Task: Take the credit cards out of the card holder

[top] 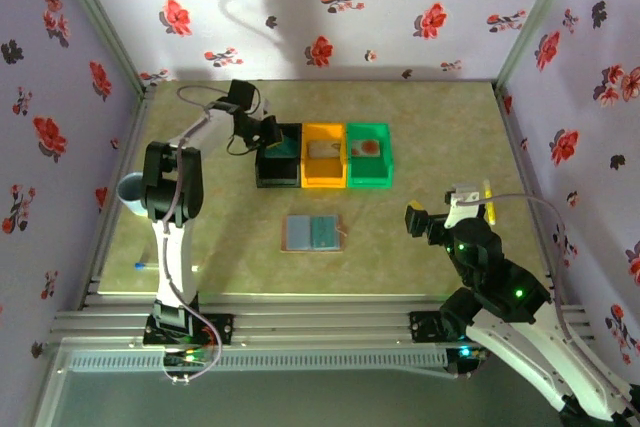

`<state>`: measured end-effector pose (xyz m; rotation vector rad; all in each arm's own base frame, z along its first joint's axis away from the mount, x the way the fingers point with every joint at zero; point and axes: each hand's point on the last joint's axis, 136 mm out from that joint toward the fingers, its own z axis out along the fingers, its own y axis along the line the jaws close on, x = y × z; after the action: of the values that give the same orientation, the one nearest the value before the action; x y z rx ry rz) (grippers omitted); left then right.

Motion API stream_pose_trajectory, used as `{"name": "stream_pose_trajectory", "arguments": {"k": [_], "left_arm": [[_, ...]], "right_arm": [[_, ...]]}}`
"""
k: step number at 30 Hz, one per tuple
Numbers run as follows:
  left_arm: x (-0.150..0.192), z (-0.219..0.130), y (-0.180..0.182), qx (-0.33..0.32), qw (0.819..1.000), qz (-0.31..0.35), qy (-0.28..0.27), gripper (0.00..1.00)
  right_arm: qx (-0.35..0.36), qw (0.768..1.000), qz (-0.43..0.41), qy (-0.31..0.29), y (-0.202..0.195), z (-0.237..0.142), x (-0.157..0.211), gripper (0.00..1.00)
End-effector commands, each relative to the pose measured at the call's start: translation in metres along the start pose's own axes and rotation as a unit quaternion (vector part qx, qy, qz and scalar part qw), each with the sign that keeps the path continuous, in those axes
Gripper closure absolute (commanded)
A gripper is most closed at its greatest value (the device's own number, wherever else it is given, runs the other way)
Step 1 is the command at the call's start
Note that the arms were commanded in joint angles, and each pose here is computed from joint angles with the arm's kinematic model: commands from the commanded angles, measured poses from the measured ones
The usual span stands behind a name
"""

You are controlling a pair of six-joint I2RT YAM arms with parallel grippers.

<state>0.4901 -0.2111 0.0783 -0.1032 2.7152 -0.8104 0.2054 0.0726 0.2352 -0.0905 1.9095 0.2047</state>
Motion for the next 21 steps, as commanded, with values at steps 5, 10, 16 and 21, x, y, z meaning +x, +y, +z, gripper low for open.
{"name": "stream_pose_trajectory", "arguments": {"k": [5, 10, 16, 21], "left_arm": [[-0.003, -0.005, -0.002, -0.020, 1.000, 0.020, 0.007, 0.82], [-0.006, -0.012, -0.004, -0.024, 0.999, 0.027, 0.004, 0.79], [-0.008, -0.021, -0.004, -0.032, 0.999, 0.032, 0.002, 0.75], [-0.018, -0.040, -0.008, -0.036, 0.999, 0.036, -0.014, 0.71]], "right_arm": [[-0.004, 1.000, -0.008, -0.005, 0.001, 0.001, 0.001, 0.01], [-0.005, 1.000, -0.008, -0.005, 0.001, 0.001, 0.001, 0.01], [-0.005, 1.000, -0.009, -0.005, 0.001, 0.001, 0.001, 0.01], [-0.006, 1.000, -0.010, -0.005, 0.001, 0.001, 0.002, 0.01]]}}
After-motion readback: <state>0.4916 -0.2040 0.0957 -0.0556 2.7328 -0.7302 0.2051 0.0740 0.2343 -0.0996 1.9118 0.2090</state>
